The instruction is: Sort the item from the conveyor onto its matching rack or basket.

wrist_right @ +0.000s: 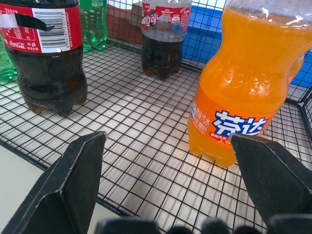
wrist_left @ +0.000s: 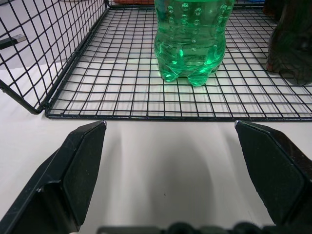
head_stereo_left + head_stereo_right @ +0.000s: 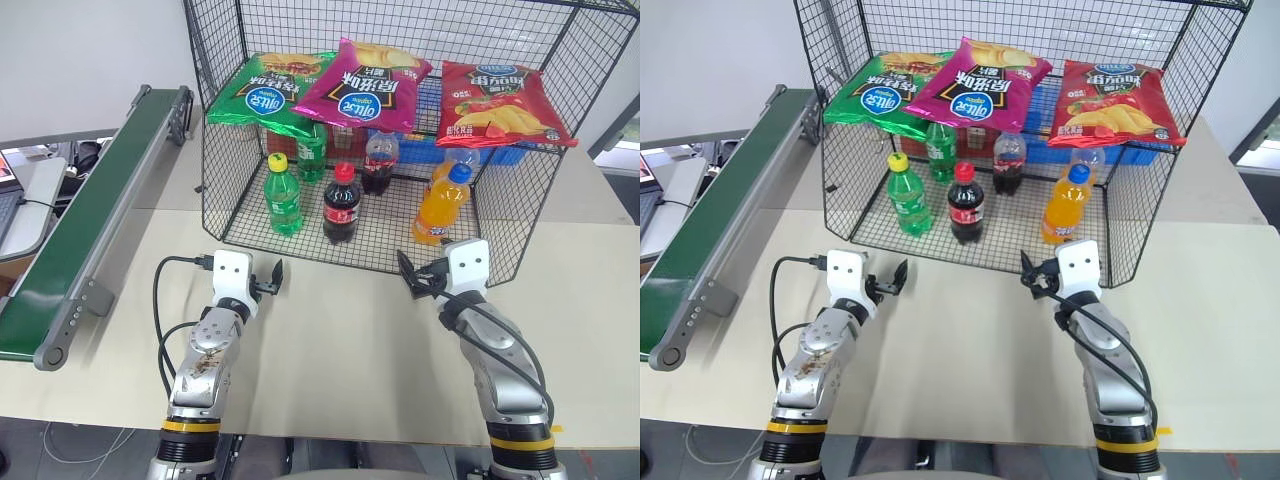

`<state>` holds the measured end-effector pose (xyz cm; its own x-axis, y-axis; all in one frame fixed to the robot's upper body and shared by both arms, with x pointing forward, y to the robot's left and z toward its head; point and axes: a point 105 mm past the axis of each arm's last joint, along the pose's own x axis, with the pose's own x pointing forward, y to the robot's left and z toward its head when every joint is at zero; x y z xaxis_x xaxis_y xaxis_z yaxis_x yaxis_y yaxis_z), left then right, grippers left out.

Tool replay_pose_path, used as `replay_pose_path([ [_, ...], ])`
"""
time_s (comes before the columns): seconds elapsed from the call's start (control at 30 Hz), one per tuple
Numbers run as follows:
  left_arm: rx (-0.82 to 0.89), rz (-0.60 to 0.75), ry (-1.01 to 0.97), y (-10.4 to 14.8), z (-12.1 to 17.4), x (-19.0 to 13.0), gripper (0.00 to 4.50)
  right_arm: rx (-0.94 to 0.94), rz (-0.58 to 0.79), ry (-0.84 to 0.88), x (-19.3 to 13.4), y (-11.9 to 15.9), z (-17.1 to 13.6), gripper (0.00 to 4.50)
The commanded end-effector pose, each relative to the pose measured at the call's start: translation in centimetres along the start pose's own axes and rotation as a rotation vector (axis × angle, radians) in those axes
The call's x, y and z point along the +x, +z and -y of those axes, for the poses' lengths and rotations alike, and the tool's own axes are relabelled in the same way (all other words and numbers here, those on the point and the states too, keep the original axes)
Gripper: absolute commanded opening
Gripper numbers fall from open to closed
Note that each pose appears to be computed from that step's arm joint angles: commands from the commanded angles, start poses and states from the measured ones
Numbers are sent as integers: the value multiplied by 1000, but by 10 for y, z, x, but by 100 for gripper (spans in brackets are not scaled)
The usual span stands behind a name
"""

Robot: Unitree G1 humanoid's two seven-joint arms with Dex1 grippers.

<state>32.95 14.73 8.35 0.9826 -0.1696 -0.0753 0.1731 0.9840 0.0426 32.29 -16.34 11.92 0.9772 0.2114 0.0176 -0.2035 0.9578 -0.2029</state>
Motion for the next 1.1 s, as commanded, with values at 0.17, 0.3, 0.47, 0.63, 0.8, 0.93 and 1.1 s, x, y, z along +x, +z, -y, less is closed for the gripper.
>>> replay_pose_path([
  [0.17, 61, 24, -33, 8, -5, -19, 450, 7, 43, 56, -6, 8, -11, 446],
  [0.3, 146, 40, 38, 14, -18, -26, 450, 35, 45, 114, -11, 11, -19, 446],
  [0.47, -13, 57, -151, 23, -19, -41, 450, 34, 52, 234, -25, 22, -31, 446],
  [0.63, 23, 81, -119, 37, -51, -49, 450, 6, 61, 304, -27, 31, -28, 446],
  [0.8, 36, 101, -67, 48, -67, -52, 450, 7, 72, 322, -18, 34, -31, 446],
  [0.93, 46, 94, -43, 46, -73, -58, 450, 14, 66, 347, -19, 32, -41, 446],
  [1.1, 72, 91, -86, 48, -66, -57, 450, 27, 73, 342, -21, 34, -43, 446],
])
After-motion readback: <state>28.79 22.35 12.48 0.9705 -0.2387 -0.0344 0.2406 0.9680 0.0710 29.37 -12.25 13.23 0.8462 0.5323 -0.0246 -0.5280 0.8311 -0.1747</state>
